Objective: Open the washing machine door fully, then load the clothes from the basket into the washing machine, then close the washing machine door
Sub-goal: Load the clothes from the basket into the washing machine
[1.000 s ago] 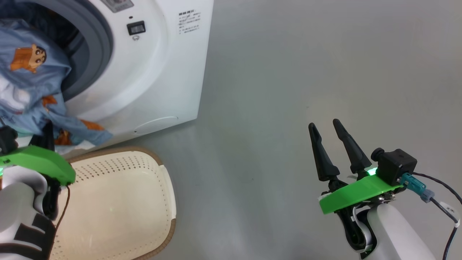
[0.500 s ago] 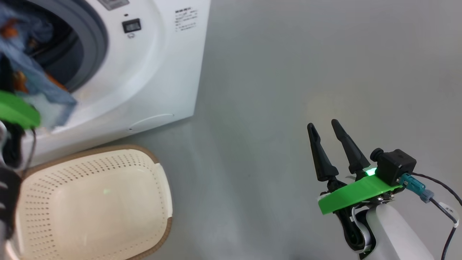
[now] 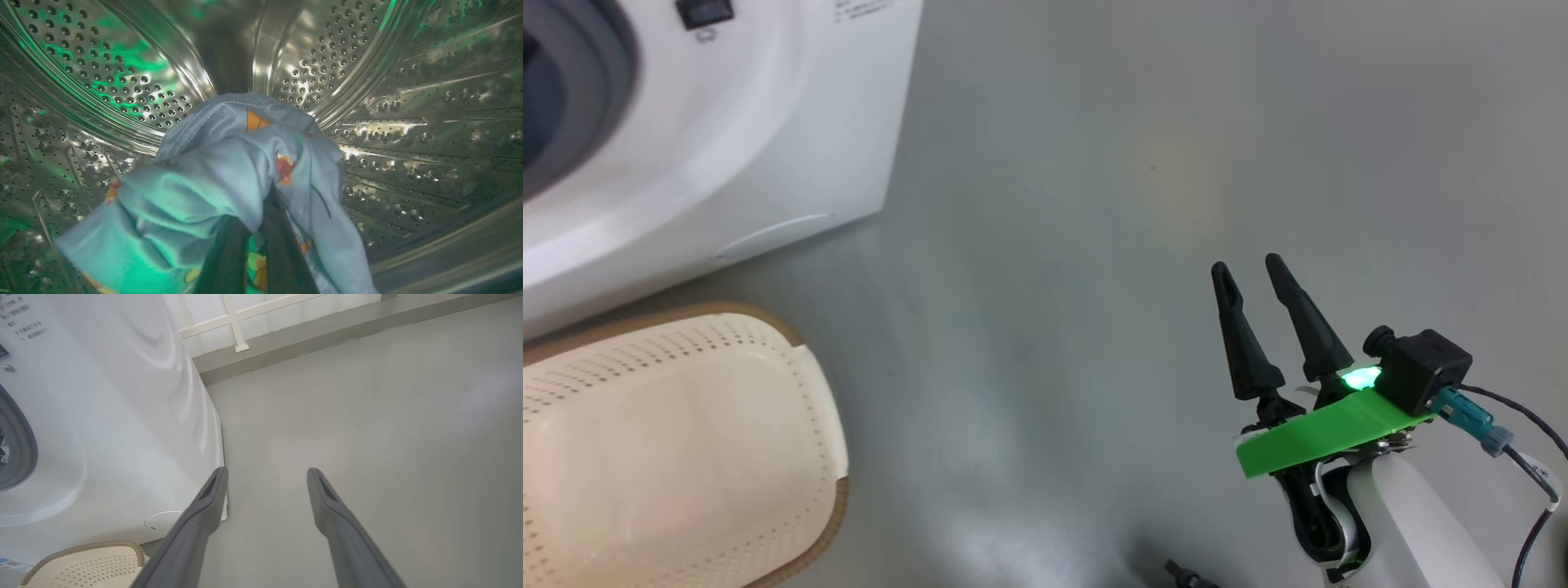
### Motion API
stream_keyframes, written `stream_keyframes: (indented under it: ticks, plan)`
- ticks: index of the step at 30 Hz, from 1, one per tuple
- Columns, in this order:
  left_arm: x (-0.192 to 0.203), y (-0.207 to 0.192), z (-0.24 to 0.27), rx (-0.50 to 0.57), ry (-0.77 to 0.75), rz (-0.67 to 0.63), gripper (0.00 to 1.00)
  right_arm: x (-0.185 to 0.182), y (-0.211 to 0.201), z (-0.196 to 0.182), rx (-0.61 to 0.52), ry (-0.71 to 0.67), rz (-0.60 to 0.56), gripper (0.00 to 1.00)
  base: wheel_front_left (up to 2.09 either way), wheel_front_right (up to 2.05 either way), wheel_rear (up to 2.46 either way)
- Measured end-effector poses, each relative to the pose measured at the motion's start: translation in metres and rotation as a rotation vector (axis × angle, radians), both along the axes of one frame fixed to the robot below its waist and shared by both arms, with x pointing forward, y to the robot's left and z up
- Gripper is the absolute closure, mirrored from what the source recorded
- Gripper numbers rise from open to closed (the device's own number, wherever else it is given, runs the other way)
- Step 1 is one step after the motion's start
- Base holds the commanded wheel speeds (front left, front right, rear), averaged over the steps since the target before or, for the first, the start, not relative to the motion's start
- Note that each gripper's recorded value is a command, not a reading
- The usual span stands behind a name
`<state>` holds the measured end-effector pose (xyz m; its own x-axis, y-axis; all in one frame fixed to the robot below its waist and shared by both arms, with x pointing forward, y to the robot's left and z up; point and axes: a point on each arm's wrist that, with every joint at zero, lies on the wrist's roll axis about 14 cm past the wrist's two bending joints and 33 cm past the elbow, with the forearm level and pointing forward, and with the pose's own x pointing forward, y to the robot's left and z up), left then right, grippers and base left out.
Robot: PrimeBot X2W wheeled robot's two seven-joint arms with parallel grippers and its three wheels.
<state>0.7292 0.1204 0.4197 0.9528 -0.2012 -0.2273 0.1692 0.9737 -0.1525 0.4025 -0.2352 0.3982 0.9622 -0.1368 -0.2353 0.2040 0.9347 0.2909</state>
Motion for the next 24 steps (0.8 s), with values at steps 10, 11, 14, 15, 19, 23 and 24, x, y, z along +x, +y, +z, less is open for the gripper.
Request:
stream_keyframes:
  ticks: [10, 11, 14, 15, 19, 23, 24]
  plan:
    - [0.027, -0.012, -0.024, 0.020, 0.032, -0.012, 0.00, -0.008, -0.011, -0.014, -0.013, 0.051, -0.035, 0.00, 0.00, 0.00, 0.00]
    - [0.027, -0.012, -0.027, 0.022, 0.039, -0.013, 0.00, -0.008, -0.011, -0.015, -0.011, 0.054, -0.036, 0.00, 0.00, 0.00, 0.00]
    - [0.024, -0.009, -0.035, 0.030, 0.060, -0.009, 0.00, -0.006, -0.009, -0.016, -0.006, 0.054, -0.031, 0.00, 0.00, 0.00, 0.00]
    - [0.023, -0.008, -0.036, 0.031, 0.065, -0.010, 0.00, -0.003, -0.008, -0.015, -0.006, 0.048, -0.026, 0.00, 0.00, 0.00, 0.00]
    - [0.017, -0.009, -0.033, 0.029, 0.057, -0.010, 0.00, 0.007, -0.006, -0.007, -0.006, 0.016, -0.011, 0.00, 0.00, 0.00, 0.00]
    - [-0.004, -0.017, -0.035, 0.029, 0.052, -0.041, 0.00, 0.009, -0.001, 0.001, -0.003, -0.008, 0.003, 0.00, 0.00, 0.00, 0.00]
    - [-0.010, -0.017, -0.038, 0.028, 0.060, -0.044, 0.00, 0.009, 0.000, 0.003, -0.002, -0.013, 0.006, 0.00, 0.00, 0.00, 0.00]
